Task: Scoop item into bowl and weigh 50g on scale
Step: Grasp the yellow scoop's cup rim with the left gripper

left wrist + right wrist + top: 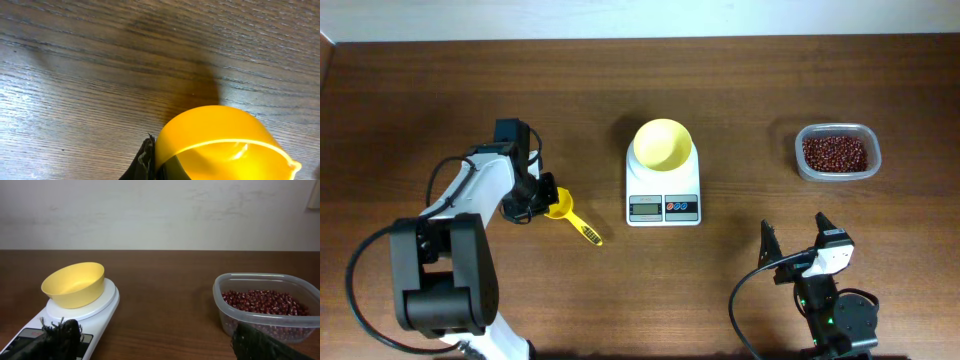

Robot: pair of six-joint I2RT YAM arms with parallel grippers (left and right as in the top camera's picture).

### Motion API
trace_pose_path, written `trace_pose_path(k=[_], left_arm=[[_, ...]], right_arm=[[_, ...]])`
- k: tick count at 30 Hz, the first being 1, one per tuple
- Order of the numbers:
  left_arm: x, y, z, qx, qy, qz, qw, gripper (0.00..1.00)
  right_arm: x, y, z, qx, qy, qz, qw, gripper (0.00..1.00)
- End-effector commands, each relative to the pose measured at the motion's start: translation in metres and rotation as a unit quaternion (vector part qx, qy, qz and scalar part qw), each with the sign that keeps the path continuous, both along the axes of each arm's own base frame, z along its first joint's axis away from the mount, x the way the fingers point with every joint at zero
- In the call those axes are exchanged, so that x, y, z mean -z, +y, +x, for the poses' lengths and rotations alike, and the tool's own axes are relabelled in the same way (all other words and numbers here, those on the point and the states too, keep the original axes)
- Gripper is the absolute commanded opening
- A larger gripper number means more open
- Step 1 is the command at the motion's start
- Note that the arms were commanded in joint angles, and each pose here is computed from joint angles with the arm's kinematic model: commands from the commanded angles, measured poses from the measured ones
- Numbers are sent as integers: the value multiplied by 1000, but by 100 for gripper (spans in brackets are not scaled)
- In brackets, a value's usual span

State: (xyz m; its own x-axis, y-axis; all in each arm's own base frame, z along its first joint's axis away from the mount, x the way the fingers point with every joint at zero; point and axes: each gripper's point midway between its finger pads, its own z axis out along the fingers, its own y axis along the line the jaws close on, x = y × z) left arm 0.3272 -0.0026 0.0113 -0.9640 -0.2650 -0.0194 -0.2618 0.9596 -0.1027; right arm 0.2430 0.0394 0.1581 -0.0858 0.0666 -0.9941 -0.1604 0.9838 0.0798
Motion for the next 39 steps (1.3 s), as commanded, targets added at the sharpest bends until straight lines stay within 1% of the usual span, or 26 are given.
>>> trace_pose_path(k=[1, 3, 6, 16, 19, 20, 21, 23, 24, 25, 26, 27, 36, 39], left_arm=[[0, 4, 3, 7, -2, 8, 1000, 1], [0, 4, 3, 7, -1, 7, 1000, 3], [0, 4, 3, 6, -1, 7, 1000, 8], [8, 4, -7, 6, 11, 7, 1000, 13], [12, 4, -10, 6, 13, 7, 1000, 21], [12, 4, -10, 6, 13, 7, 1000, 25], [12, 4, -9, 6, 11, 7, 1000, 35], [12, 4, -6, 6, 6, 7, 1000, 47], [12, 4, -5, 6, 4, 7, 1000, 51], [12, 4, -4, 6, 1, 7, 1000, 57], [12, 4, -4, 6, 0, 7, 1000, 73], [12, 4, -3, 6, -1, 8, 1000, 100], [7, 5, 4, 2, -13, 8, 1000, 100], [0, 5, 10, -28, -16, 6, 999, 99]], right_arm=[[2, 0, 0, 2, 1, -1, 1000, 99], [2, 0, 0, 2, 1, -1, 1000, 99], [2, 0, 0, 2, 1, -1, 1000, 99], [2, 0, 0, 2, 1, -1, 1000, 99], [2, 0, 0, 2, 1, -1, 1000, 99], [2, 0, 0, 2, 1, -1, 1000, 99], [2, 0, 0, 2, 1, -1, 1000, 99], [2, 0, 0, 2, 1, -1, 1000, 99], [2, 0, 0, 2, 1, -1, 1000, 99], [2, 0, 0, 2, 1, -1, 1000, 99], [2, 0, 0, 2, 1, -1, 1000, 99], [2, 0, 0, 2, 1, -1, 1000, 99], [2, 0, 0, 2, 1, -1, 1000, 99], [2, 0, 0, 2, 1, -1, 1000, 99]])
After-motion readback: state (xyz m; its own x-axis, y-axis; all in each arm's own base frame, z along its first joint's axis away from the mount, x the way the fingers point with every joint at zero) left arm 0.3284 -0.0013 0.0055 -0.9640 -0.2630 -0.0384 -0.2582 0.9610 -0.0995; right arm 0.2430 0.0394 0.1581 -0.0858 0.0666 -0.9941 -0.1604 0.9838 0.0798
